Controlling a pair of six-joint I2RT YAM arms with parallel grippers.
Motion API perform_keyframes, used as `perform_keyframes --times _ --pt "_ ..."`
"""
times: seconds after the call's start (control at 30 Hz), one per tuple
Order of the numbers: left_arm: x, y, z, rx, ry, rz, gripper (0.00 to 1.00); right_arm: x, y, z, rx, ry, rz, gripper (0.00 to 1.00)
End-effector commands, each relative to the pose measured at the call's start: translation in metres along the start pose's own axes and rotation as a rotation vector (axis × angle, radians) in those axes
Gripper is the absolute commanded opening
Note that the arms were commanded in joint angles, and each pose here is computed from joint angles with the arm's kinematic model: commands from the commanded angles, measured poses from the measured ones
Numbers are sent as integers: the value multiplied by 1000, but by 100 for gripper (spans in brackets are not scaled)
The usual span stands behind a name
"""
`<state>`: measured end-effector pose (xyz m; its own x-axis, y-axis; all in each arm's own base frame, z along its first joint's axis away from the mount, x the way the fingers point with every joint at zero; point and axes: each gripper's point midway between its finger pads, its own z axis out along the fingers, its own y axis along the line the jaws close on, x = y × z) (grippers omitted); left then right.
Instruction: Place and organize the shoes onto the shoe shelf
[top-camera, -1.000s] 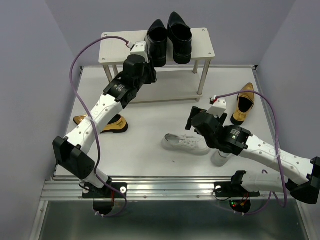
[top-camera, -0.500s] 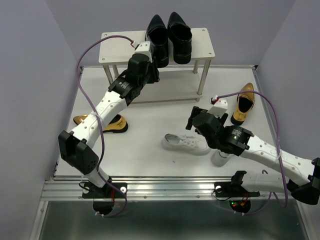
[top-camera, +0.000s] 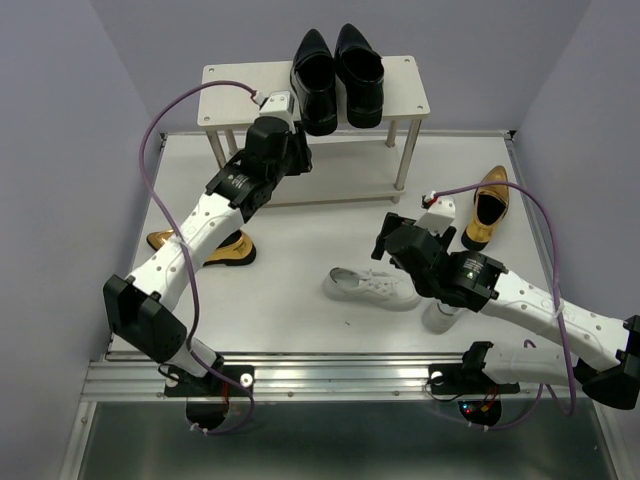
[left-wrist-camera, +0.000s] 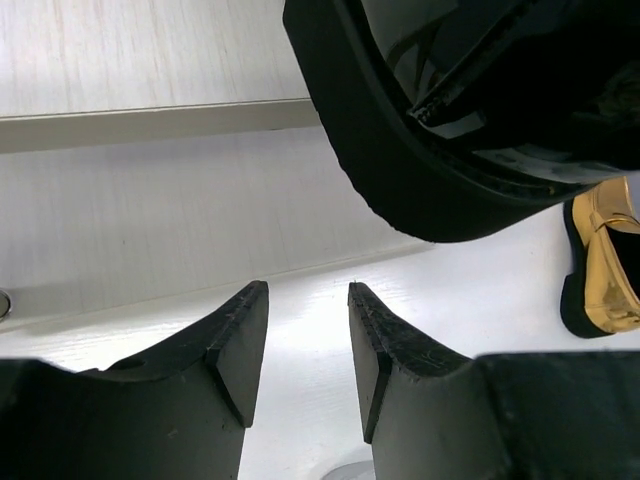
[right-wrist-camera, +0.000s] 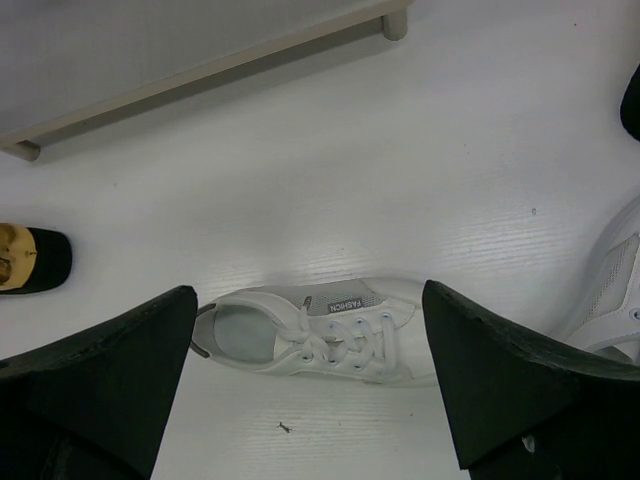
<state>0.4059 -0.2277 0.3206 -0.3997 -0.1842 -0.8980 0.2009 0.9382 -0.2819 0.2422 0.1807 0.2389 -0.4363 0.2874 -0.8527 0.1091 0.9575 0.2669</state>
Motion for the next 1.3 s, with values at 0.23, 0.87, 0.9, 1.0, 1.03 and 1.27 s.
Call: perform_keyframes --times 0.23,0.87,0.9,1.0,1.03,1.27 --pt "-39 0 -66 51 -127 -63 49 13 14 6 -32 52 -59 100" --pt "95 133 -119 -424 21 -188 56 129 58 26 -248 454 -360 100" --pt "98 142 -116 -468 28 -200 57 126 59 28 -242 442 -364 100" --pt "111 164 -102 -550 74 -256 59 119 63 30 -237 419 -373 100" --pt "114 166 -99 -556 81 -264 59 117 63 30 -238 414 -370 100" --pt "127 184 -64 -592 66 -358 71 111 59 29 -225 387 -361 100"
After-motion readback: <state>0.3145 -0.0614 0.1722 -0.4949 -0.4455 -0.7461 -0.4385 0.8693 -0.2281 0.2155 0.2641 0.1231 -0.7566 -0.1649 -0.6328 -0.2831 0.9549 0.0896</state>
